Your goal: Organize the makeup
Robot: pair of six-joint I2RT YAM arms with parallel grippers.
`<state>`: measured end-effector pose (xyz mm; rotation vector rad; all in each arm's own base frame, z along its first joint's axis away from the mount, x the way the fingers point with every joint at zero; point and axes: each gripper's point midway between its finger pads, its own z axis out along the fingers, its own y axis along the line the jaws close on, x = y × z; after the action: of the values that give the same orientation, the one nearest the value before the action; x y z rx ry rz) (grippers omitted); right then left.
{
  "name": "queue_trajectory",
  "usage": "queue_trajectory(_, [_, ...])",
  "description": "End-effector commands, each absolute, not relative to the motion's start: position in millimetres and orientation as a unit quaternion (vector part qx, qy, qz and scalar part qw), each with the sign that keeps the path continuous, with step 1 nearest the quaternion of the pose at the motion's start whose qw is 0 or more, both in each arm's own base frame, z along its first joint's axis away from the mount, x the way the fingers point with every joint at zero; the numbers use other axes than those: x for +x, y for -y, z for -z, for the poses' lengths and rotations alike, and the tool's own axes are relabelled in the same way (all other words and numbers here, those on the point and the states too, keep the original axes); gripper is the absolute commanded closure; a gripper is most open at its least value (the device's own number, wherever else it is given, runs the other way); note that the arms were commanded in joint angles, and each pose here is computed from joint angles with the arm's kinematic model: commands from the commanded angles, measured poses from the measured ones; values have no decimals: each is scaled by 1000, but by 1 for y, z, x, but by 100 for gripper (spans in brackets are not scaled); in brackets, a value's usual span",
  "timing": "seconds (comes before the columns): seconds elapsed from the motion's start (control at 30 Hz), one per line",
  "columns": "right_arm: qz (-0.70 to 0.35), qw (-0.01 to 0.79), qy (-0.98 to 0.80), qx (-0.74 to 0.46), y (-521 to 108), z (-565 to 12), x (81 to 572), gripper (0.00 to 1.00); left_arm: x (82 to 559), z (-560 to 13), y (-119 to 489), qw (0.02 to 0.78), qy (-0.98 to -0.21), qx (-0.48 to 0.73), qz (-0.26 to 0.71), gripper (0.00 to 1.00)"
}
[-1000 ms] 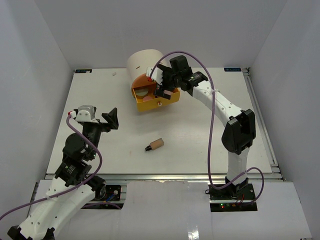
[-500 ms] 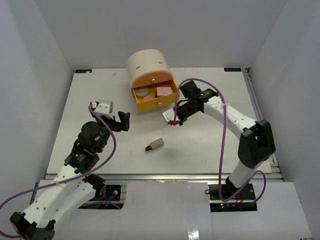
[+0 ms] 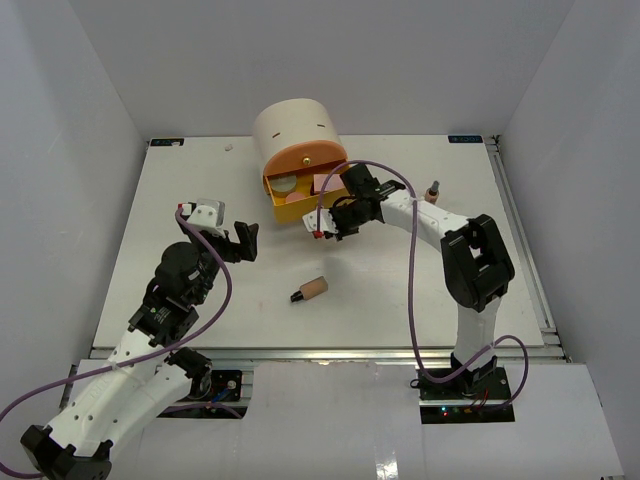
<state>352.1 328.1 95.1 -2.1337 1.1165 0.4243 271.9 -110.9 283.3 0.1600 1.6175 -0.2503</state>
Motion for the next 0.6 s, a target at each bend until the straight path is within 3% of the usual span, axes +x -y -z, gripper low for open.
queue_trajectory(0.0, [-84, 430, -468, -767, -357, -119, 393, 82, 271, -300, 110, 692, -709, 68, 119, 2])
queue_trajectory(0.17, [-24, 469, -498, -729, -362, -134, 418, 78, 271, -301, 110, 693, -708, 68, 118, 2])
queue_trajectory(0.57, [9, 504, -530, -682, -378, -161, 459, 65, 271, -300, 109, 693, -709, 66, 116, 2])
